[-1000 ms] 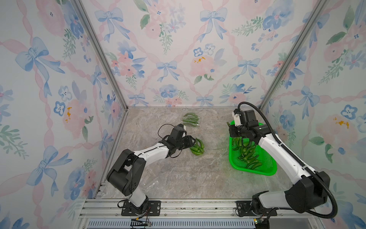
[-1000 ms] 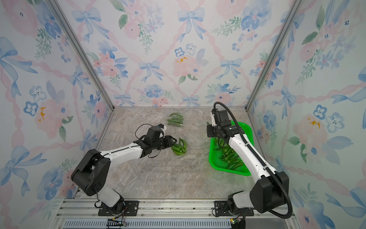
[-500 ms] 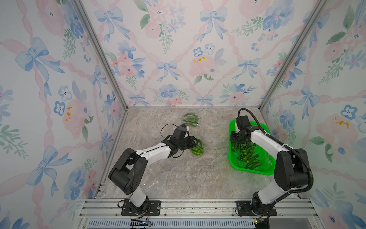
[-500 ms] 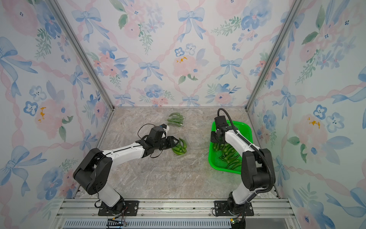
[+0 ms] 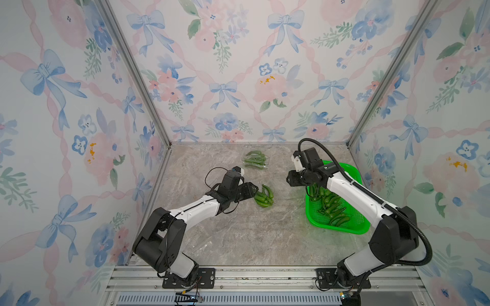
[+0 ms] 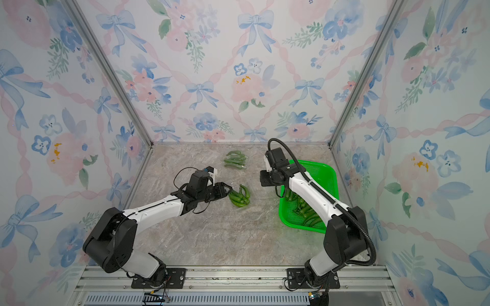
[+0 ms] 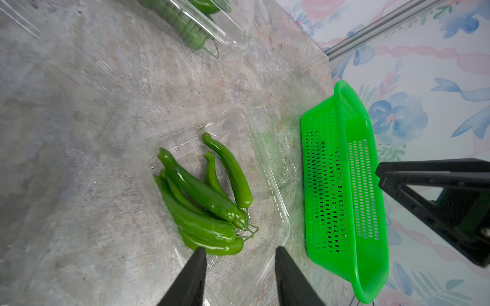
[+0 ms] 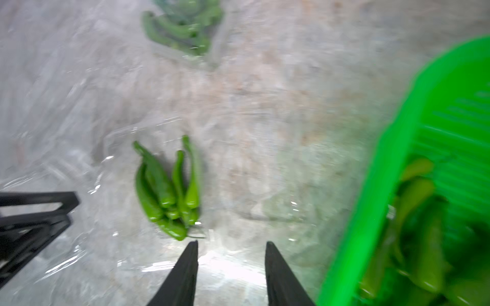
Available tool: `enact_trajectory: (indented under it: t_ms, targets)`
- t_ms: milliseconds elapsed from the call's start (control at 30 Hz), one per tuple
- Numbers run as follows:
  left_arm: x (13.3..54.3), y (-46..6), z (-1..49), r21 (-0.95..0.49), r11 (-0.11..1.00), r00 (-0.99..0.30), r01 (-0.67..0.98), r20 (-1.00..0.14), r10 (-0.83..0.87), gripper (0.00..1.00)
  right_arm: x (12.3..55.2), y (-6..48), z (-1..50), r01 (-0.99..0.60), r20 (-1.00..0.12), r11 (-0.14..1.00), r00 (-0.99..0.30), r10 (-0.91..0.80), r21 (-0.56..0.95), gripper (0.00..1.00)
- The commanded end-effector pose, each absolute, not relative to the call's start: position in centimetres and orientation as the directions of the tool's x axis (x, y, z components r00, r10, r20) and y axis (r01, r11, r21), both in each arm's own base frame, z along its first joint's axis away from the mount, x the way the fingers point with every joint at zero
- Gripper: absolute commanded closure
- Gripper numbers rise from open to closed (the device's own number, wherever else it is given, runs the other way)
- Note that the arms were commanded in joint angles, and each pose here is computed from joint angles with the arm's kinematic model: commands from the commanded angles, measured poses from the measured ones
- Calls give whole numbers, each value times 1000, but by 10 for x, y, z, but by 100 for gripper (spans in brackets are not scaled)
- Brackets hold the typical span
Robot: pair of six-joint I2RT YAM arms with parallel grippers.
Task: Take small green peppers out of containers
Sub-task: Place the green pepper in the basket.
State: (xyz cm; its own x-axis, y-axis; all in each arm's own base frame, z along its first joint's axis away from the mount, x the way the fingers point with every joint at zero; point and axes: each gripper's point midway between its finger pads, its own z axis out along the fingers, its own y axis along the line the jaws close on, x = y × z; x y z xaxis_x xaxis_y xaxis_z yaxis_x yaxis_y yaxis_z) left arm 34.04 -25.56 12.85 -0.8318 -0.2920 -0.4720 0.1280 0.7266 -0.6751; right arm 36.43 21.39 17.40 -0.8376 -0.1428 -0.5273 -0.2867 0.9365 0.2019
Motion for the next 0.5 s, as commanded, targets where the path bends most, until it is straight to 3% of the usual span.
enact_trajectory:
  t_ms: [0,267,467]
  targets:
    - [337,-246,128,-665,735,-823,130,-486,-294,54,347,263,145,-392,-427,893,-862,-272,221,59]
    - [328,-220,110,-658,751,-823,60,-459,-336,52,342,319,93,-521,-320,833,-834,-450,187,62]
    - [332,-213,114,-659,750,-810,56,-469,-352,52,331,331,67,-570,-262,806,-811,-522,160,65]
